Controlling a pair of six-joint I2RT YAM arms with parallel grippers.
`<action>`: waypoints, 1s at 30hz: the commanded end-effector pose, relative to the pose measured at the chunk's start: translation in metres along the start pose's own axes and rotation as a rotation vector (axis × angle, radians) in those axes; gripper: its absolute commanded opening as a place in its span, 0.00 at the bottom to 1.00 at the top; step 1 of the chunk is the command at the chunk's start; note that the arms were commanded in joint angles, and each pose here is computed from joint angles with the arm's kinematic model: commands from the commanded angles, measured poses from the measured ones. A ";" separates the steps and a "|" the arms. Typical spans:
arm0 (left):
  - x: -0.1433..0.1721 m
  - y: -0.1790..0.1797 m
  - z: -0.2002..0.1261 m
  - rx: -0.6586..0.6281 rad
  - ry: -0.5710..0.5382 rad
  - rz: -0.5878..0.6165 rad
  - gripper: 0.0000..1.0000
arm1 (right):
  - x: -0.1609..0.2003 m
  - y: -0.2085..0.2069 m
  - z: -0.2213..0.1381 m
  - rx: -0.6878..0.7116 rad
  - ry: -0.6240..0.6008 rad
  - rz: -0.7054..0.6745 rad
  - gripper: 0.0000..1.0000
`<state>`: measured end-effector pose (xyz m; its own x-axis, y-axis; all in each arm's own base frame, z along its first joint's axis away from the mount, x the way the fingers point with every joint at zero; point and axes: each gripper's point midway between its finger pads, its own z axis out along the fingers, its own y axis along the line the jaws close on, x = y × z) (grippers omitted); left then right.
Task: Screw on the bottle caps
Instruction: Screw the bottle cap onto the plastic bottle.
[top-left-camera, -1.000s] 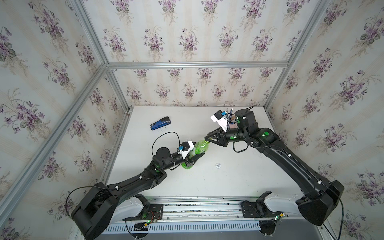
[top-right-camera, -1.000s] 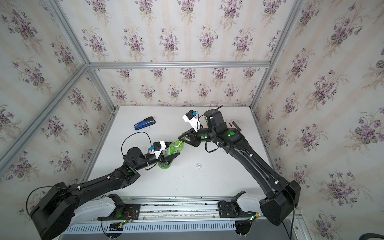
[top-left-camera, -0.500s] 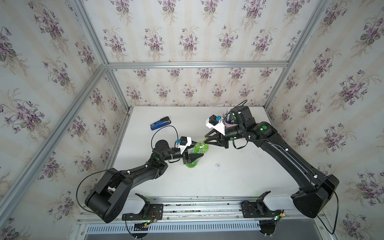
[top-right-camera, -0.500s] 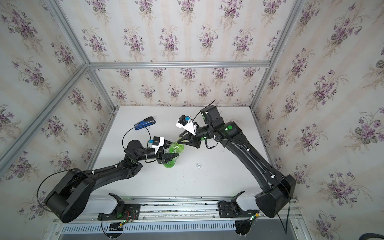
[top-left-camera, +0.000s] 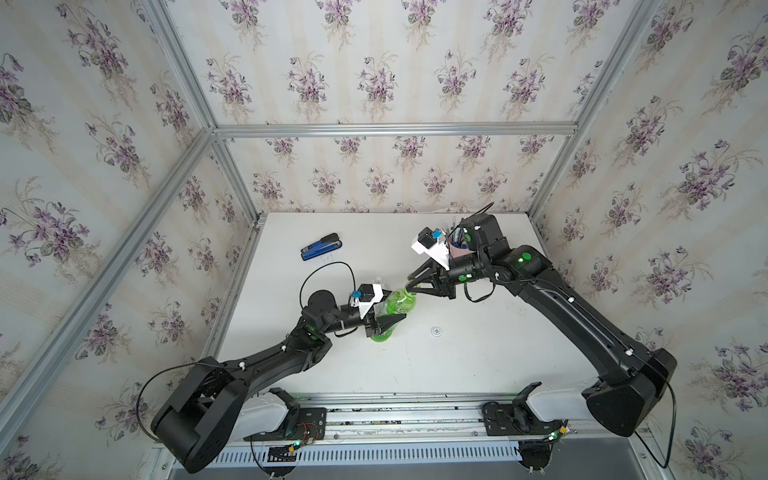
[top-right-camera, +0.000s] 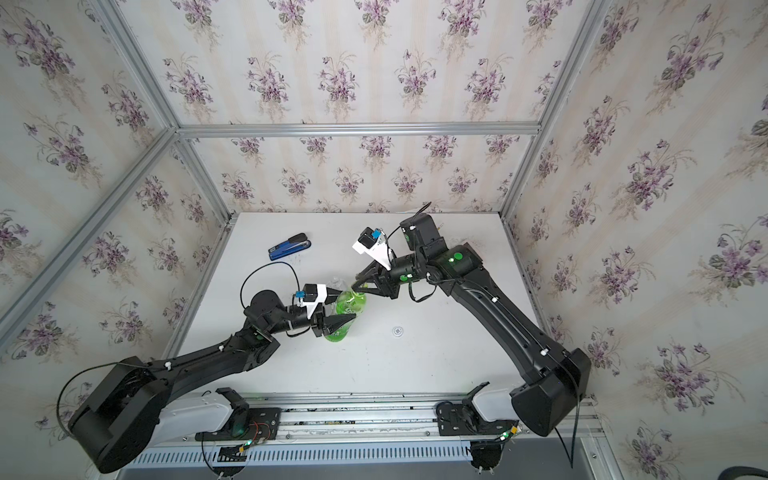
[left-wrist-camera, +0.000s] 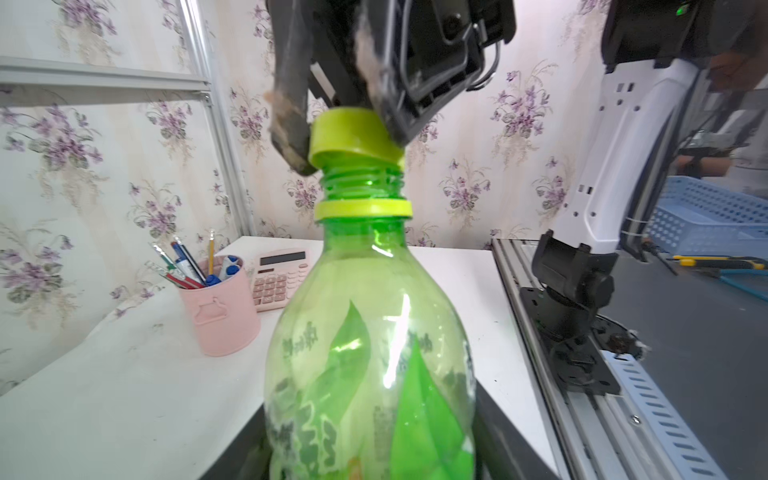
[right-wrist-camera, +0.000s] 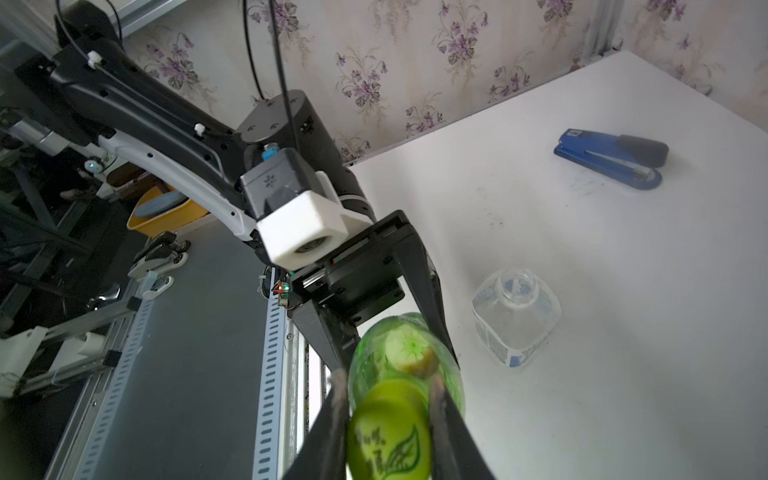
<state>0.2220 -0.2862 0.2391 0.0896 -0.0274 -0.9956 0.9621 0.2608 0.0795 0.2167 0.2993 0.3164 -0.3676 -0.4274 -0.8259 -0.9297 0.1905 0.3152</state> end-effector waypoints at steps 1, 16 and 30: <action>-0.004 0.011 -0.002 -0.090 -0.021 0.087 0.61 | -0.010 -0.007 -0.009 0.086 -0.039 0.065 0.17; -0.014 0.010 -0.002 -0.105 -0.056 0.098 0.61 | -0.010 -0.011 0.003 0.035 -0.063 0.199 0.19; -0.019 0.012 0.003 -0.113 -0.088 0.079 0.61 | -0.002 -0.016 0.007 0.054 -0.055 0.208 0.21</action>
<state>0.2339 -0.2860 0.2362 0.1268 -0.0232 -0.9917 0.9257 0.3619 0.1099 0.2303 0.3040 0.3109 -0.5562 -0.3244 -0.7651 -0.8275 0.3011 0.4739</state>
